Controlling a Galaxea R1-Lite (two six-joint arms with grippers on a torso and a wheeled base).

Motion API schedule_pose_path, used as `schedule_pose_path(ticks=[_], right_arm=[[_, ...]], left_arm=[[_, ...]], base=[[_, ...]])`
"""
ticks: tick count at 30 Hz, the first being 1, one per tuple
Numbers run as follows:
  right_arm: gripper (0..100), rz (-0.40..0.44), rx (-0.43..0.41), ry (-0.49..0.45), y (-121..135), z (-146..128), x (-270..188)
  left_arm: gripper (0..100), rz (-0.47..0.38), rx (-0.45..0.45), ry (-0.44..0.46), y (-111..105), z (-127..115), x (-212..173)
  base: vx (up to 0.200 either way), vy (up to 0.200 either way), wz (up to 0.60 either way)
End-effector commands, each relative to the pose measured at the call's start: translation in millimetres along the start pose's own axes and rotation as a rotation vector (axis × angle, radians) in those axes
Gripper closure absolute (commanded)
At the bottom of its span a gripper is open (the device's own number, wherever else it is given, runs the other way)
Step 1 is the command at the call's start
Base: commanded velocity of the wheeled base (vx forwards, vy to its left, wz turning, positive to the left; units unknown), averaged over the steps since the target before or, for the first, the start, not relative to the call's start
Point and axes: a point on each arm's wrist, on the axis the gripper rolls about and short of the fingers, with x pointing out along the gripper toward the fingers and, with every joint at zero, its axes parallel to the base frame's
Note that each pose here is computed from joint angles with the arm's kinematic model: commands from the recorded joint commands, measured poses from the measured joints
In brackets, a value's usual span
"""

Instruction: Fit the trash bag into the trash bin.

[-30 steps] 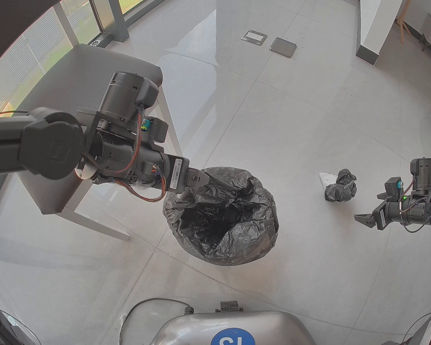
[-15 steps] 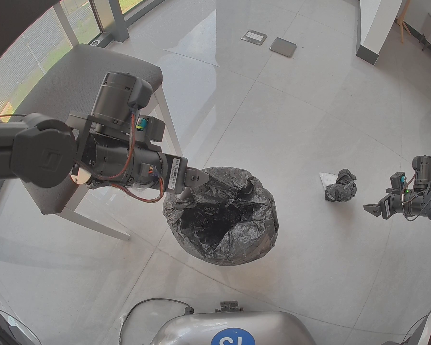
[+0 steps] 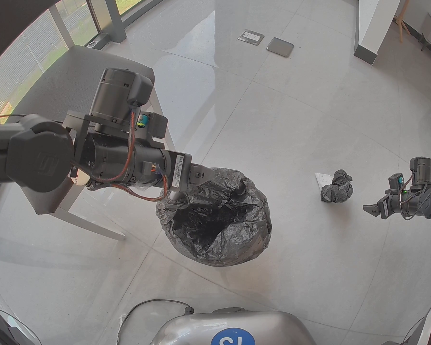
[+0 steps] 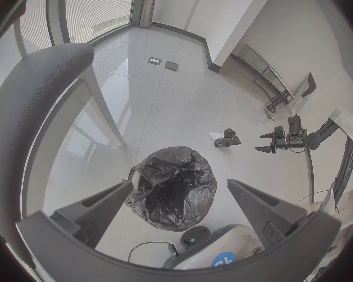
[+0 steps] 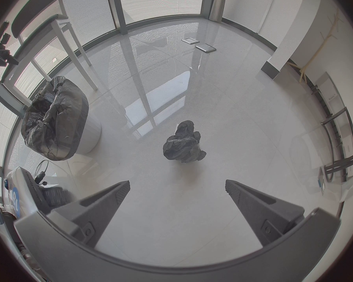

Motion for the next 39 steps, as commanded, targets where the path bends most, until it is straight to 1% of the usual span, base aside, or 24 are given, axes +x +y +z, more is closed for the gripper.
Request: schedule_pose_path(ticks=[1,3,8,10,14,19,23,26,32,39], right_arm=[[0,0.004,0.002,0.006,-0.9,-1.4,5.1],[0,0.003,-0.001,0.003,-2.5,-0.4,8.6],[0,0.001,-0.008,-0.008,-11.1,3.3,30.2],[0,0.003,-0.012,-0.015,-16.1,5.2,49.8],[0,0.006,-0.025,-0.035,-19.3,11.2,69.5],[0,0.029,-0.042,-0.051,-12.1,16.2,90.1],[0,0.060,-0.069,-0.083,3.3,29.1,99.8],[0,0.068,-0.084,-0.105,9.2,38.4,101.9],[0,0.070,-0.088,-0.114,8.2,40.1,115.3],[0,0.065,-0.091,-0.125,4.7,37.7,138.8]], left_arm=[[0,-0.003,0.003,0.009,-1.3,-3.1,0.6],[0,-0.003,0.003,0.011,-1.2,-4.4,0.8],[0,-0.003,-0.010,-0.028,0.0,-0.4,-2.9],[0,-0.006,-0.024,-0.052,-0.2,1.6,-3.2],[0,-0.005,-0.024,-0.057,0.4,0.2,-2.0],[0,0.000,-0.023,-0.042,2.6,-6.8,-2.2],[0,0.010,-0.029,-0.055,6.6,-11.4,-4.4],[0,0.016,-0.030,-0.056,9.3,-14.7,-5.0],[0,0.029,-0.038,-0.075,15.2,-17.8,-7.5],[0,0.031,-0.035,-0.088,16.1,-17.1,-8.2]], base=[[0.000,0.000,0.00],[0.000,0.000,0.00],[0.000,0.000,0.00],[0.000,0.000,0.00],[0.000,0.000,0.00],[0.000,0.000,0.00],[0.000,0.000,0.00],[0.000,0.000,0.00],[0.000,0.000,0.00],[0.000,0.000,0.00]])
